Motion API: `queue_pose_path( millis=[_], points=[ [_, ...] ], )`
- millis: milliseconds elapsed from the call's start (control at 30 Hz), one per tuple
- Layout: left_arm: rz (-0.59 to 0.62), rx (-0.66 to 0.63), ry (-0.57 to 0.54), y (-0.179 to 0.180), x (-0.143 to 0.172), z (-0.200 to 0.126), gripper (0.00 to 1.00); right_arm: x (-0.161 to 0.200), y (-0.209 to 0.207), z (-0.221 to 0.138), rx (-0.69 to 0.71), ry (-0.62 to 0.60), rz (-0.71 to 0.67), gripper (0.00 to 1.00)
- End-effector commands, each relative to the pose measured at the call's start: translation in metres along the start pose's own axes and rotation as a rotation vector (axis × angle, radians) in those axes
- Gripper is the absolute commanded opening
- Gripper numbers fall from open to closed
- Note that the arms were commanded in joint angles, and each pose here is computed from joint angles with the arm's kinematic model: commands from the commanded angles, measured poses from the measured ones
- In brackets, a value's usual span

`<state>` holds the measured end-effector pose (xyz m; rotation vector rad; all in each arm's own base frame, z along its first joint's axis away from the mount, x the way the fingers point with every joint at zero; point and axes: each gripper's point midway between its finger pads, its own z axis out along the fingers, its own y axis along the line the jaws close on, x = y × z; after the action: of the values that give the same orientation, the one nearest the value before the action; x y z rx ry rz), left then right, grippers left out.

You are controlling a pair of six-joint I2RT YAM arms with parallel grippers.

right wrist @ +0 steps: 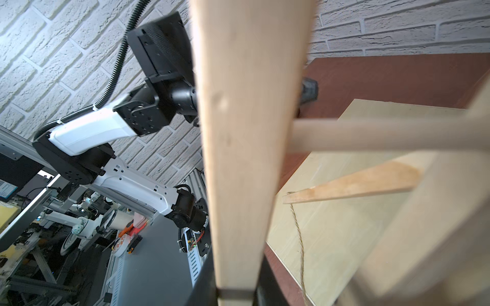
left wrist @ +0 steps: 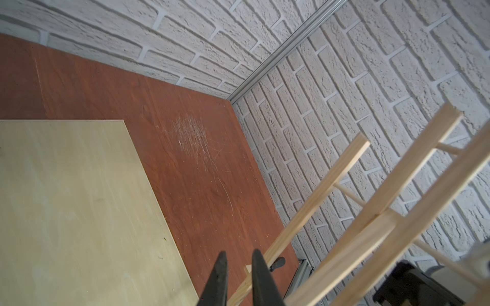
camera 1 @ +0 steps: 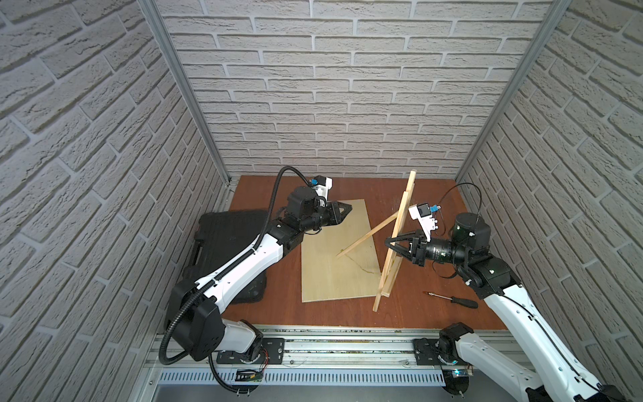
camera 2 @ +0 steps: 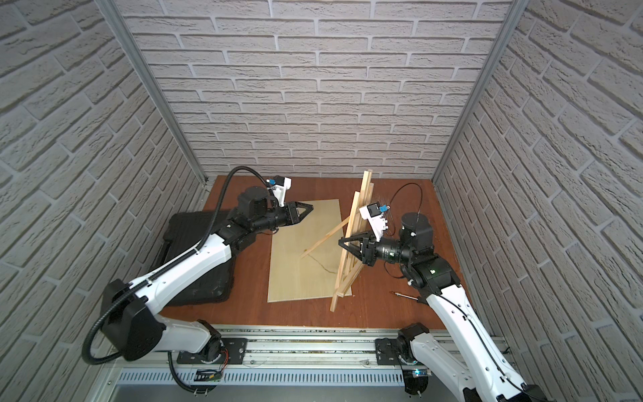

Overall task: Disassemble the easel
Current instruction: Fold up the easel at the center of the board.

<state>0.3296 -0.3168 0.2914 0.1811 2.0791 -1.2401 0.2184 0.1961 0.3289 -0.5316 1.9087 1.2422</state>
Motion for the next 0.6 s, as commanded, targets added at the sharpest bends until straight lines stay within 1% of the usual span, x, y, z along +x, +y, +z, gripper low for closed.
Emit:
queue_pose_path(
  millis=[0, 100, 167, 267, 467, 567],
  points=[
    [-0.014, 0.058, 0.014, -0.009, 0.011, 0.016, 0.16, -0.024, 0.019, -0.001, -0.073, -0.087, -0.086, 0.03],
    [-0.028, 0.044, 0.034, -0.007, 0.027, 0.027, 0.14, -0.032, 0.016, -0.001, -0.055, -0.128, -0.083, 0.03],
    [-0.06, 0.041, 0.029, -0.003, 0.039, 0.035, 0.11, -0.038, 0.012, -0.001, -0.031, -0.152, -0.071, 0.03],
    [-0.112, 0.041, 0.034, 0.003, 0.058, 0.048, 0.05, -0.046, 0.013, -0.001, -0.038, -0.187, -0.071, 0.03],
    [-0.113, 0.087, 0.093, -0.012, 0.089, 0.069, 0.04, -0.052, 0.009, 0.0, -0.033, -0.232, -0.059, 0.03],
    [-0.099, 0.11, 0.113, -0.02, 0.102, 0.074, 0.05, -0.053, 0.006, 0.002, -0.039, -0.242, -0.045, 0.03]
  ],
)
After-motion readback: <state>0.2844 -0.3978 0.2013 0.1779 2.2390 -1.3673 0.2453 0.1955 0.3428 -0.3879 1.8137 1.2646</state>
